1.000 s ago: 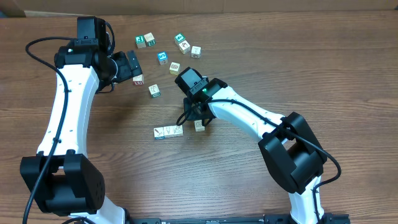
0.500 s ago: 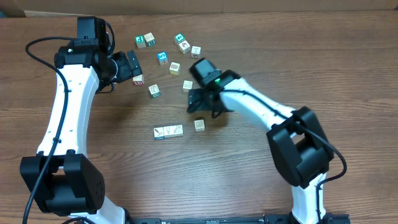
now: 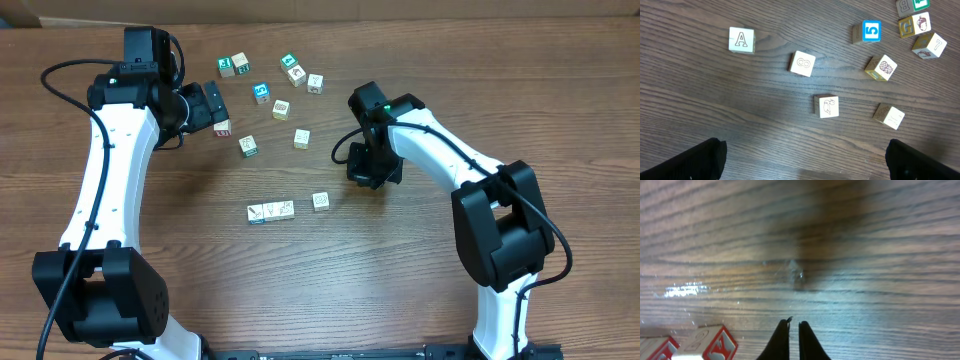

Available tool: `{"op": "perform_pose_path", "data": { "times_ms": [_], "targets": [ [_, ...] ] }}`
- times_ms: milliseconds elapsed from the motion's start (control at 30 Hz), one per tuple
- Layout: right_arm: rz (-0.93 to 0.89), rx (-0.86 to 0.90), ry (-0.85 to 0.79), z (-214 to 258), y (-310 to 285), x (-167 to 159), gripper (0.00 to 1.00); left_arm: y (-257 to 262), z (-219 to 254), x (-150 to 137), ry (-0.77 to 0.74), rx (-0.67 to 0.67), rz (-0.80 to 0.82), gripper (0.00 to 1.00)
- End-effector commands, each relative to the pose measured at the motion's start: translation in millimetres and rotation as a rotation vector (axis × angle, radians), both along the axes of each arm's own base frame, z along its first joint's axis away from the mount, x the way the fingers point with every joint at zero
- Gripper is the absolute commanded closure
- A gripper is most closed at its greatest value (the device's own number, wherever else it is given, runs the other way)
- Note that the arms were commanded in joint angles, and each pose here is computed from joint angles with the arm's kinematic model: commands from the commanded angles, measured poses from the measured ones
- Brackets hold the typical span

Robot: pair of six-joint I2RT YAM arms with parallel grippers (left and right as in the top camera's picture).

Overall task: Form a horizontal line
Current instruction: 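Open the right gripper and lift it off the number-2 block, then push the number-2 block leftward against the row with the right gripper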

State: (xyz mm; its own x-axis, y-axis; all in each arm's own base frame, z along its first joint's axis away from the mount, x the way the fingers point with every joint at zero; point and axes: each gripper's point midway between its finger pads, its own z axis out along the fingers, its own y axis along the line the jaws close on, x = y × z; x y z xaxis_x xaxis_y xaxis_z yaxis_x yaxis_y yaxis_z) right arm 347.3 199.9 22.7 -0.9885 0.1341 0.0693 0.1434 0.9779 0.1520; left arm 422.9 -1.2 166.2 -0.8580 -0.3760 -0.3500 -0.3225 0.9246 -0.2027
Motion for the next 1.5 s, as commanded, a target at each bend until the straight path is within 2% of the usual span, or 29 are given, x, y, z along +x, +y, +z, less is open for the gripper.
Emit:
{"op": "perform_pose_path", "data": {
  "times_ms": [0, 267, 533, 1167, 1333, 1467],
  "targets": [
    [0.039, 0.009, 0.010, 0, 14, -12, 0.96, 0, 6, 3, -0.018, 0.003, -0.007, 0.00],
    [0.109, 0.014, 0.002, -18, 34, -31, 0.96, 0, 6, 3, -0.018, 0.004, -0.007, 0.00],
    [0.166, 0.061, -0.077, -18, 64, -27, 0.96, 0, 6, 3, -0.018, 0.004, -0.007, 0.01],
    [0.188, 0.074, -0.094, -17, 77, -31, 0.96, 0, 6, 3, -0.018, 0.003, -0.007, 0.01],
    [0.117, 0.073, -0.079, -17, 78, -32, 0.96, 0, 6, 3, -0.018, 0.003, -0.007, 0.00],
    [0.131, 0.076, -0.086, -17, 78, -31, 0.96, 0, 6, 3, -0.018, 0.004, -0.007, 0.00]
  ]
}}
